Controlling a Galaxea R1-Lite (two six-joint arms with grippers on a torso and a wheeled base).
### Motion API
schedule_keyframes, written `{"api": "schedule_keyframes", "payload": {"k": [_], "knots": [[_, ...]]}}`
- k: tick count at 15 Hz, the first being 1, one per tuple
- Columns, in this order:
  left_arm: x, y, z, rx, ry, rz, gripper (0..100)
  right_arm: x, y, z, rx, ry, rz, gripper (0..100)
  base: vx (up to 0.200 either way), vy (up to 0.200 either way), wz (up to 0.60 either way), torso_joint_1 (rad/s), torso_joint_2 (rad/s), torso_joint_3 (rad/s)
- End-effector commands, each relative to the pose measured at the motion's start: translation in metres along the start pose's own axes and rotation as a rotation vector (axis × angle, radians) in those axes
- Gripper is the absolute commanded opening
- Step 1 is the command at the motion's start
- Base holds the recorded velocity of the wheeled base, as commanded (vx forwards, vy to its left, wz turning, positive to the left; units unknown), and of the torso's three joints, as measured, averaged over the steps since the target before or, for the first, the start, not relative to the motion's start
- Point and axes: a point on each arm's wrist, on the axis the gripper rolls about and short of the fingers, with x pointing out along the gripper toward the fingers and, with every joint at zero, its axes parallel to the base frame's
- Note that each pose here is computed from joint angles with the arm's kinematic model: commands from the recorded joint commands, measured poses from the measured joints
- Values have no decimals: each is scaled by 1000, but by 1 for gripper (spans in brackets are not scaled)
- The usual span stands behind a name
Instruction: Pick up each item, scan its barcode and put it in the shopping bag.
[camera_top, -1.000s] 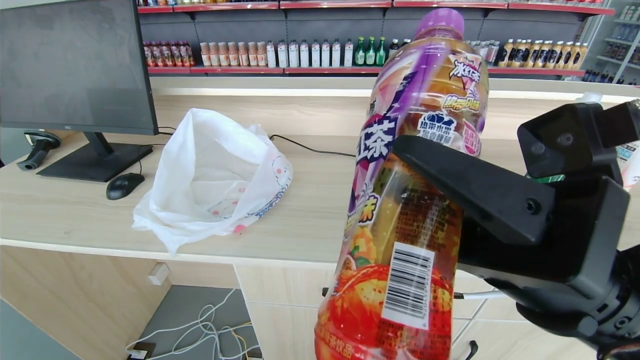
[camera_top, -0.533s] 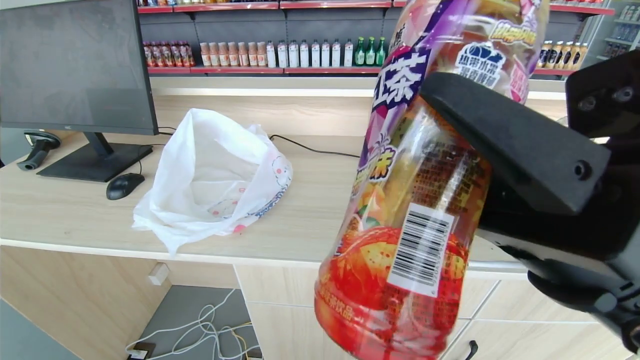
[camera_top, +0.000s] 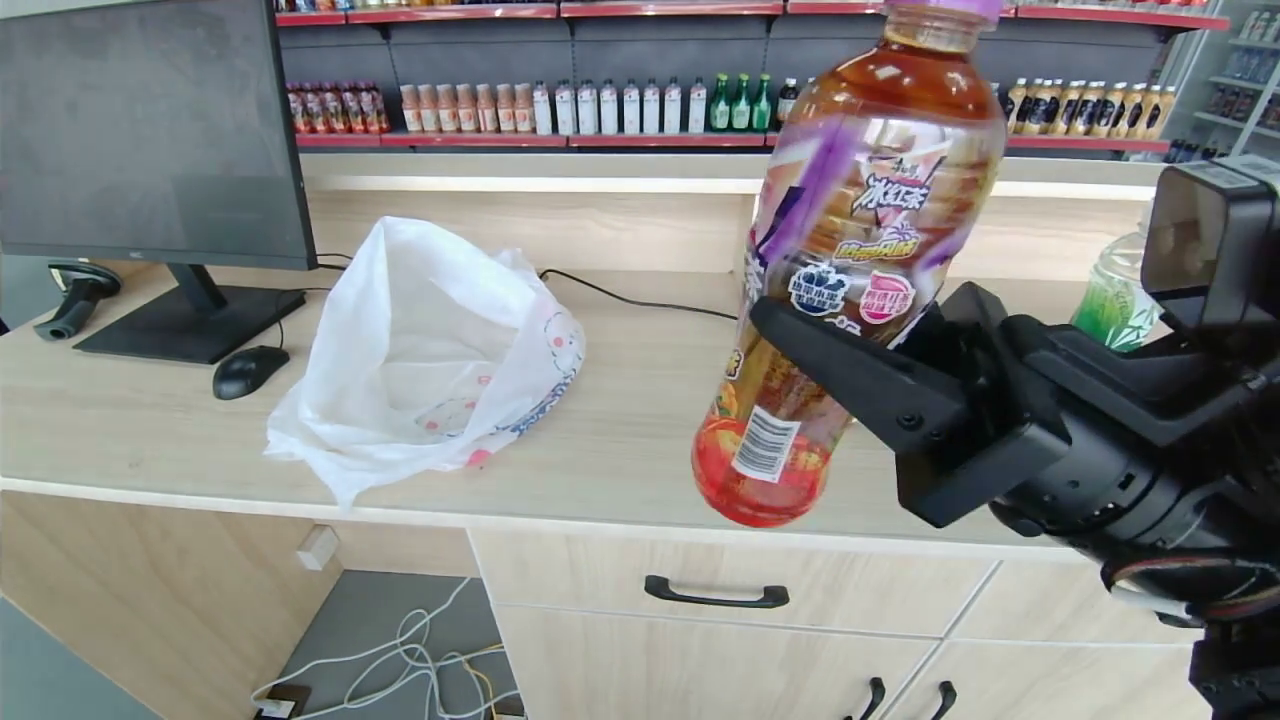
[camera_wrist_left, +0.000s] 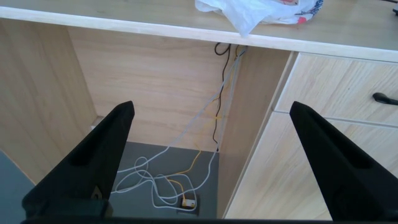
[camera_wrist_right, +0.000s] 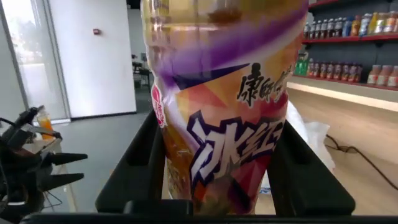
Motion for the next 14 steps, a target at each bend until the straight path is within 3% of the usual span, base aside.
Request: {"api": "schedule_keyframes", "payload": {"k": [1,2,4,7,9,14], "knots": [[0,0,0,0,0,0,100,-15,-25,-4,-145,42,-99,0,0,0,0,0,0,0],[0,0,0,0,0,0,100,-17,-29,-3,-186,47,-116,0,0,0,0,0,0,0],[0,0,0,0,0,0,100,-34,-60,0,-407,94,-232,0,0,0,0,0,0,0],[0,0,0,0,0,0,100,-49,-79,5,-545,132,-307,0,0,0,0,0,0,0],[0,0,0,0,0,0,100,-45,-85,1,-622,147,-294,0,0,0,0,0,0,0],[0,0,0,0,0,0,100,-23,-108,-15,-801,129,-107,0,0,0,0,0,0,0]]}}
